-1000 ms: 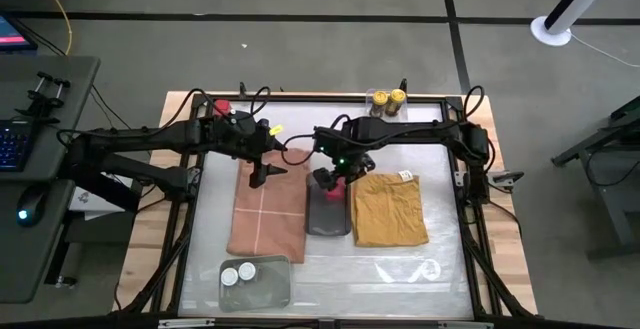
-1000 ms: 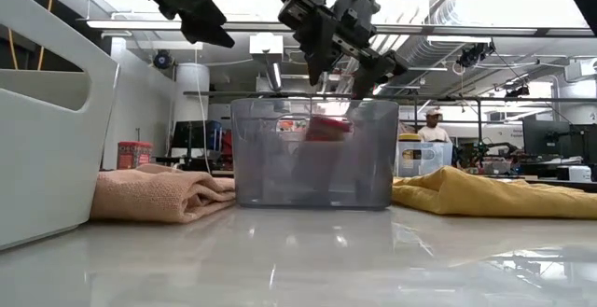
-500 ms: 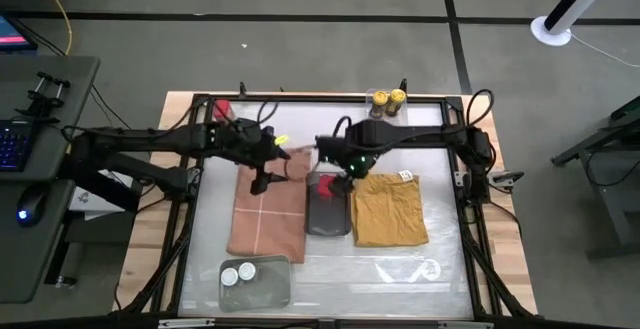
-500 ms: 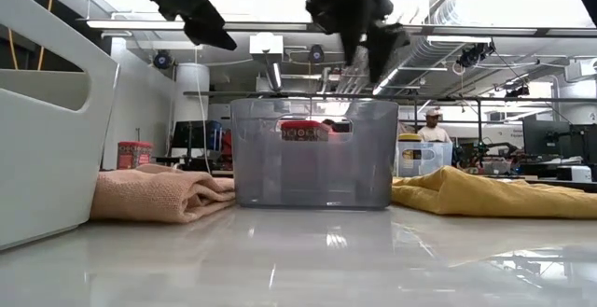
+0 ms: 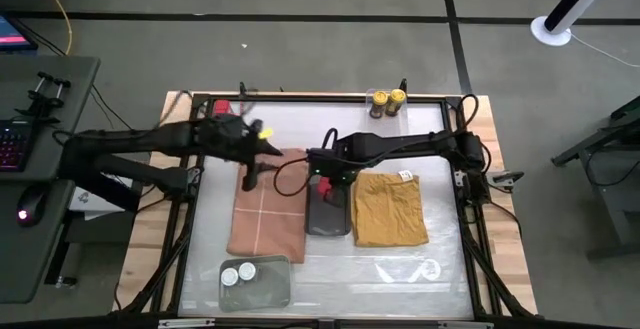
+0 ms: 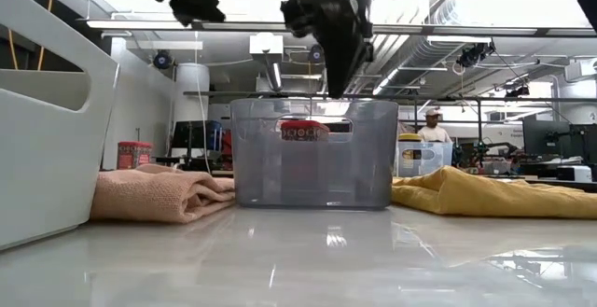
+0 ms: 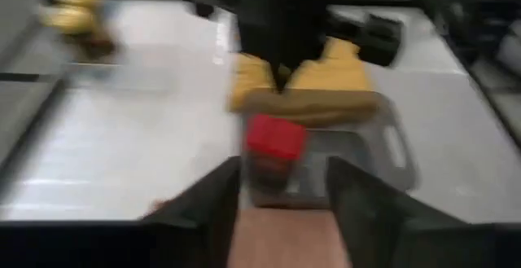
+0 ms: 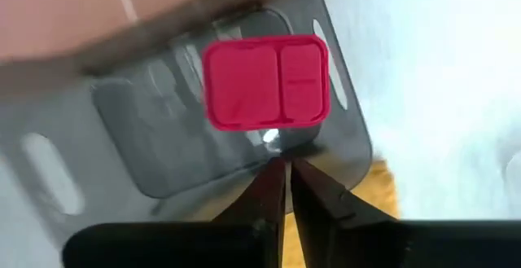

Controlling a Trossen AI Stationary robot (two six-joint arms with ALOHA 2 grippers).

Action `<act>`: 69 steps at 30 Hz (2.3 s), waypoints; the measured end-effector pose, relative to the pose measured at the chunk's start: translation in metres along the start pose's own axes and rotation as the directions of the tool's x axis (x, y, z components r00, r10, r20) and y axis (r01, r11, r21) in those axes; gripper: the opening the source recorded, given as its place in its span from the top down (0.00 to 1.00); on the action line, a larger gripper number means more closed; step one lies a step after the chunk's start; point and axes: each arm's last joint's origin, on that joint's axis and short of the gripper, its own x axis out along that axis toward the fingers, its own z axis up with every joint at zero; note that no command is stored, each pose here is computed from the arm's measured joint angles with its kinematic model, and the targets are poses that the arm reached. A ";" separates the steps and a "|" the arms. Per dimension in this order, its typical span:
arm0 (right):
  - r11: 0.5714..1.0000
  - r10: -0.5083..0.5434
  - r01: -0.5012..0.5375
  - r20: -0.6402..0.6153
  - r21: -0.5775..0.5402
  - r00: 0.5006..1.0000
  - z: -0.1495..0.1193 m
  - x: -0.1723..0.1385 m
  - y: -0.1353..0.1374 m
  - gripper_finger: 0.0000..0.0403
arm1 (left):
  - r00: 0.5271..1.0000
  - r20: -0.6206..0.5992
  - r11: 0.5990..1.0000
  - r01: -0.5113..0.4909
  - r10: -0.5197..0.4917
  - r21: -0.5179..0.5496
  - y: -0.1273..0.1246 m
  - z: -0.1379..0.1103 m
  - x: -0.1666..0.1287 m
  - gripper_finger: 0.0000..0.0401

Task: Sort spices by type
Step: Put the red seasoning can into the black bin

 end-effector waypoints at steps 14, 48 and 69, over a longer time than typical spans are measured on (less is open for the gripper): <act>0.984 0.014 -0.034 -0.110 -0.175 0.994 -0.008 0.046 -0.005 1.00 | 0.977 0.187 0.958 -0.043 0.099 -0.284 -0.007 -0.047 -0.043 1.00; 0.981 0.093 -0.067 0.139 -0.183 0.986 0.012 0.067 -0.006 1.00 | 0.935 0.311 0.961 -0.088 0.171 -0.264 -0.007 -0.049 -0.053 1.00; 0.939 -0.024 0.076 0.156 -0.337 0.987 0.011 0.068 -0.010 1.00 | 0.934 0.311 0.965 -0.100 0.174 -0.242 -0.007 -0.049 -0.053 1.00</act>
